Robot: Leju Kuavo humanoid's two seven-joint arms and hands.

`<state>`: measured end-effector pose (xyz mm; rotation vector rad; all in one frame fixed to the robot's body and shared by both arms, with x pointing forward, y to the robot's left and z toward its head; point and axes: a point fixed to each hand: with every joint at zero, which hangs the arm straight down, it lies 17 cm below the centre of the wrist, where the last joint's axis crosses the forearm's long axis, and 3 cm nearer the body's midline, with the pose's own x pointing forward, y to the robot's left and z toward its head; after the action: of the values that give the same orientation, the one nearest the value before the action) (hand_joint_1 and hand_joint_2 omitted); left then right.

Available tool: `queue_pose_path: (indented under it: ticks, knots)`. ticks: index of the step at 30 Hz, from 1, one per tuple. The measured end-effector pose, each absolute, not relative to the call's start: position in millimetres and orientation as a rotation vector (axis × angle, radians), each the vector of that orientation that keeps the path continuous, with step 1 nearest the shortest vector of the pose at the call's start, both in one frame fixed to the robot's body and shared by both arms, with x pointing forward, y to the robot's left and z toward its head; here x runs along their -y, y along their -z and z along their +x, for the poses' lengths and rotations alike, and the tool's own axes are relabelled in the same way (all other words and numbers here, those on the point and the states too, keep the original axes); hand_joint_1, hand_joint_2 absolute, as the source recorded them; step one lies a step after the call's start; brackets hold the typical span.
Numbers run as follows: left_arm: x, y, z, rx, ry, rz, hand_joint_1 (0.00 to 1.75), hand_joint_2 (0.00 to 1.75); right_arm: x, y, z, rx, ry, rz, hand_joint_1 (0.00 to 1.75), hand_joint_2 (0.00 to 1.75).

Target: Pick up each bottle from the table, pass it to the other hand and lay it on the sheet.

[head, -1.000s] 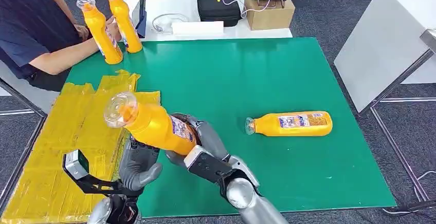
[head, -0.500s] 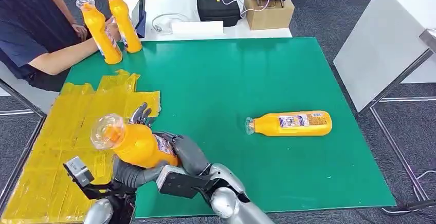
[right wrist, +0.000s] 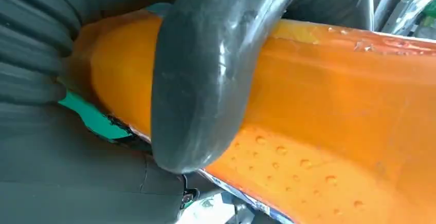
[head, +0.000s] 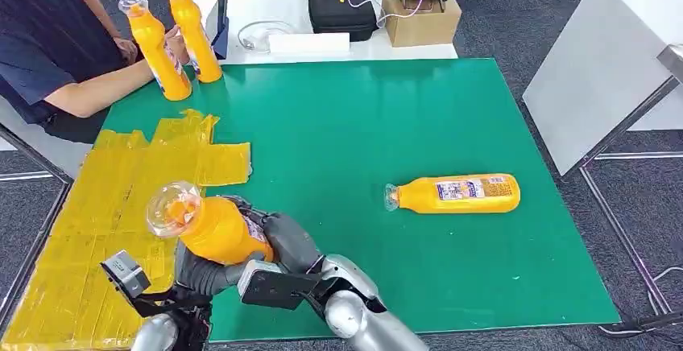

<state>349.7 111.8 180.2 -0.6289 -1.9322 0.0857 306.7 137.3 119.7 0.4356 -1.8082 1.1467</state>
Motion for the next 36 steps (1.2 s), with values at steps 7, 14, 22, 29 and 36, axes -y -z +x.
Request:
queue_pose_path:
  ticks: [7, 14, 22, 29, 36]
  knots:
    - [-112, -181, 349, 1.935, -0.086, -0.631, 1.75, 1.75, -138, -119, 307, 1.806, -1.145, 0.434, 1.52, 1.75]
    - [-112, -181, 349, 1.94, -0.076, -0.626, 1.75, 1.75, -134, -115, 310, 1.82, -1.139, 0.376, 0.37, 1.75]
    - [-112, -181, 349, 1.94, -0.075, -0.626, 1.75, 1.75, -133, -113, 309, 1.816, -1.139, 0.373, 0.37, 1.75]
    - [-112, -181, 350, 1.94, -0.073, -0.62, 1.75, 1.75, -133, -112, 310, 1.815, -1.14, 0.366, 0.0, 0.0]
    - [-138, -180, 363, 2.026, -0.017, -0.317, 1.75, 1.75, -113, -105, 309, 1.821, -1.1, 0.282, 0.0, 0.0]
